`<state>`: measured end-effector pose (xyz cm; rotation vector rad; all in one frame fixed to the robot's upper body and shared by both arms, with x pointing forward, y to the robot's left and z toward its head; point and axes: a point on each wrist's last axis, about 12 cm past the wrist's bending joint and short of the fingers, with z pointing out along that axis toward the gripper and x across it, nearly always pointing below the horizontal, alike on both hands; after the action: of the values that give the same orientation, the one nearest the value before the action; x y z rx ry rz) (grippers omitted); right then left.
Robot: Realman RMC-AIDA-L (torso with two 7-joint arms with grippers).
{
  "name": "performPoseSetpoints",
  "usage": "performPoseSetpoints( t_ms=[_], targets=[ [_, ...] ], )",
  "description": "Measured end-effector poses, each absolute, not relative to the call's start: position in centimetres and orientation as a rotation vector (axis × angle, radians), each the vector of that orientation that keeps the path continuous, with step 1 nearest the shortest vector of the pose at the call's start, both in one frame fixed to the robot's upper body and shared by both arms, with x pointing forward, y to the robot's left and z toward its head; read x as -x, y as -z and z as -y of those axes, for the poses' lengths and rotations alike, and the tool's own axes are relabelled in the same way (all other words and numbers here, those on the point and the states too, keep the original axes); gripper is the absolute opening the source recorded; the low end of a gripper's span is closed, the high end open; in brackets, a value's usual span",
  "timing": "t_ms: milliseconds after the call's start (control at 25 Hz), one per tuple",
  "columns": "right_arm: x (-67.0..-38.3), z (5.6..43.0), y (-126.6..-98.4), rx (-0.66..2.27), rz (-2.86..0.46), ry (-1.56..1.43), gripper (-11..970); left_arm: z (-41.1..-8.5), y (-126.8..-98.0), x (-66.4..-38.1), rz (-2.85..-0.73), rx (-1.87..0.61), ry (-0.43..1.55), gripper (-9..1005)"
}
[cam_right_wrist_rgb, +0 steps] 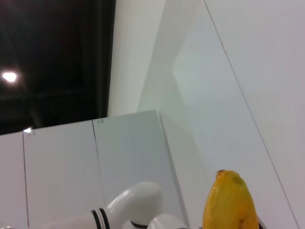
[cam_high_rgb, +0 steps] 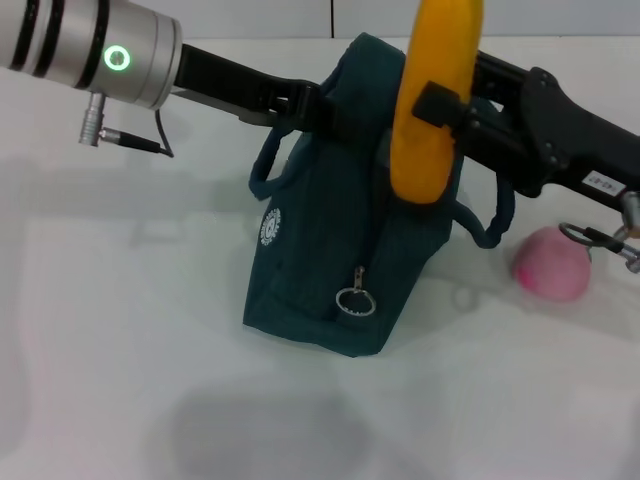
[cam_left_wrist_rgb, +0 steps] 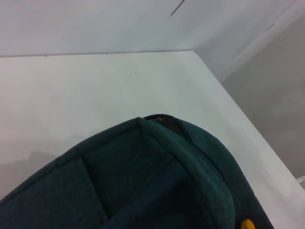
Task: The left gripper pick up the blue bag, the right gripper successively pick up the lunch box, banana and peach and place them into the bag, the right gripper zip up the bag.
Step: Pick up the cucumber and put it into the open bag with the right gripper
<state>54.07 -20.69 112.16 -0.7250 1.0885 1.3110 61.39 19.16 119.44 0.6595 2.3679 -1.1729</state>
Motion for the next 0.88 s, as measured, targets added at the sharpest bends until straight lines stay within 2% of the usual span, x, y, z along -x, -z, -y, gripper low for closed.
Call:
performPoseSetpoints(
  t_ms=[480, 880],
  targets=[
    [-55.5, 17.9, -112.5, 0.770, -1.101, -1.285, 429, -18.9, -119.5, -61.4, -2.361, -0.667, 1.179, 54],
    [-54.2, 17.9, -110.9, 0.650, -1.198, -1.364, 430, -19.3, -119.6, -61.6, -2.356, -0.656, 1.165, 55]
  ],
)
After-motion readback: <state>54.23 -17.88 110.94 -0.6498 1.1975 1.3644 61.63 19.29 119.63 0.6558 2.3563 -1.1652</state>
